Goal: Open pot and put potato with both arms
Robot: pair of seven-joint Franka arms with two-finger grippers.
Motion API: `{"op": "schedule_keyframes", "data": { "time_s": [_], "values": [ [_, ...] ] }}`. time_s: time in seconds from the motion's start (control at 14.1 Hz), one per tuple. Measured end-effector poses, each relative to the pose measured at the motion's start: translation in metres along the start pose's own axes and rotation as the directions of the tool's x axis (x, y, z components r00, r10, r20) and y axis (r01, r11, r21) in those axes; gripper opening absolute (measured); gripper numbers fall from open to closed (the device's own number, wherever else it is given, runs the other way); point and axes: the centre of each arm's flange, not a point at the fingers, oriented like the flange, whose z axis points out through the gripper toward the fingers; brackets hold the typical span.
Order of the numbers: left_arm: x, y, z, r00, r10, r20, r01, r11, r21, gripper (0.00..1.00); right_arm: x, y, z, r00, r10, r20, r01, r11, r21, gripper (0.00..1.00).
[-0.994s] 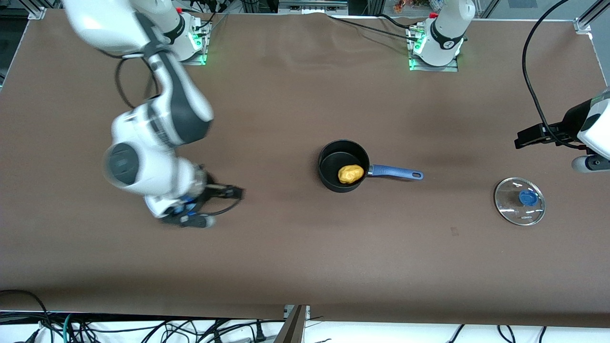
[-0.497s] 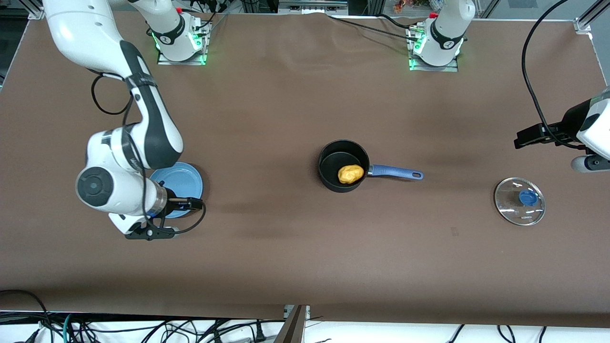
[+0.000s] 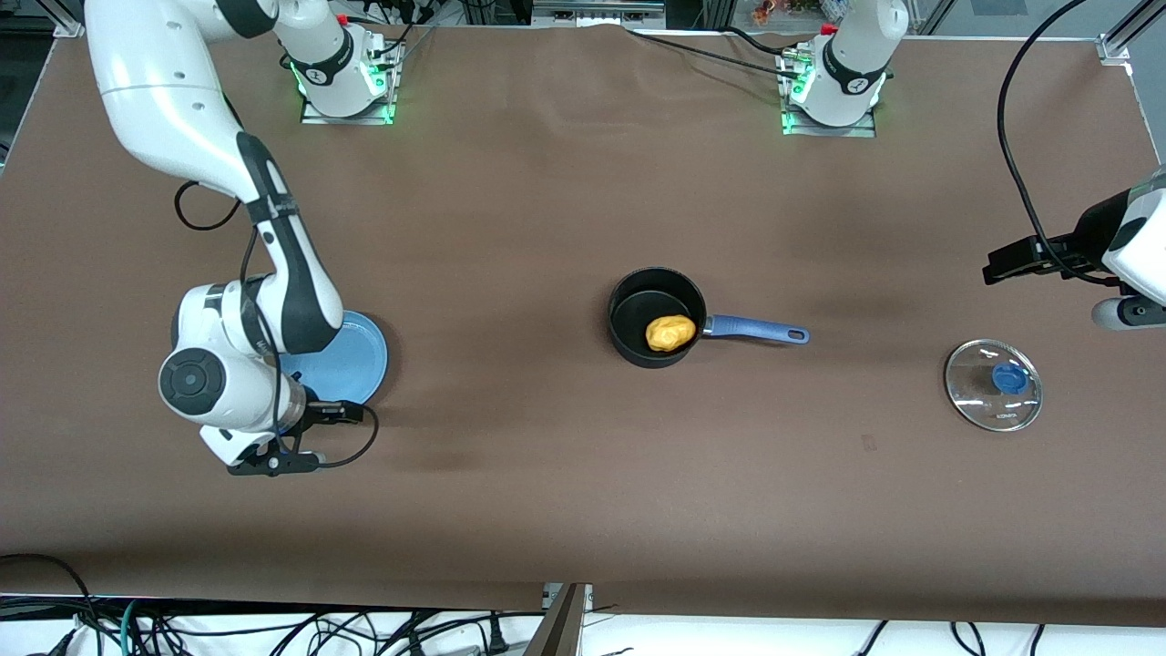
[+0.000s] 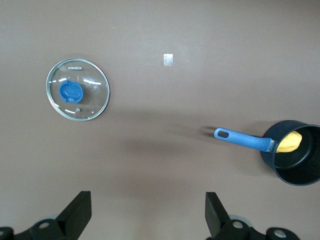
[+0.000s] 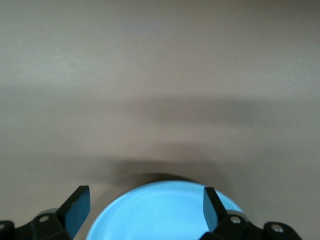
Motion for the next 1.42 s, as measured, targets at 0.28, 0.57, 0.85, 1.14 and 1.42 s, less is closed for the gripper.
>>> {"op": "schedule_keyframes", "data": {
  "time_s": [0.28, 0.57, 0.85, 1.14, 1.42],
  "values": [
    [0.000, 0.000, 0.000, 1.000, 0.000, 0.000, 0.000, 1.000, 0.000, 1.00, 0.000, 0.005, 0.012, 1.000, -0.005, 0.010, 0.005, 1.000, -0.006, 1.00],
    [0.000, 0.000, 0.000, 1.000, 0.000, 0.000, 0.000, 1.000, 0.000, 1.00, -0.004, 0.031, 0.025, 0.999, -0.027, 0.036, 0.027, 1.000, -0.009, 1.00],
    [0.000, 0.000, 0.000, 1.000, 0.000, 0.000, 0.000, 1.000, 0.000, 1.00, -0.009, 0.035, 0.019, 0.996, -0.031, 0.078, 0.032, 0.999, -0.008, 1.00],
    [0.000, 0.000, 0.000, 1.000, 0.000, 0.000, 0.000, 1.000, 0.000, 1.00, -0.014, 0.032, -0.026, 0.995, -0.034, 0.094, 0.035, 0.999, -0.007, 1.00],
    [0.000, 0.000, 0.000, 1.000, 0.000, 0.000, 0.000, 1.000, 0.000, 1.00, -0.045, 0.040, -0.154, 0.992, -0.020, 0.122, 0.021, 1.000, -0.004, 1.00]
  ]
}}
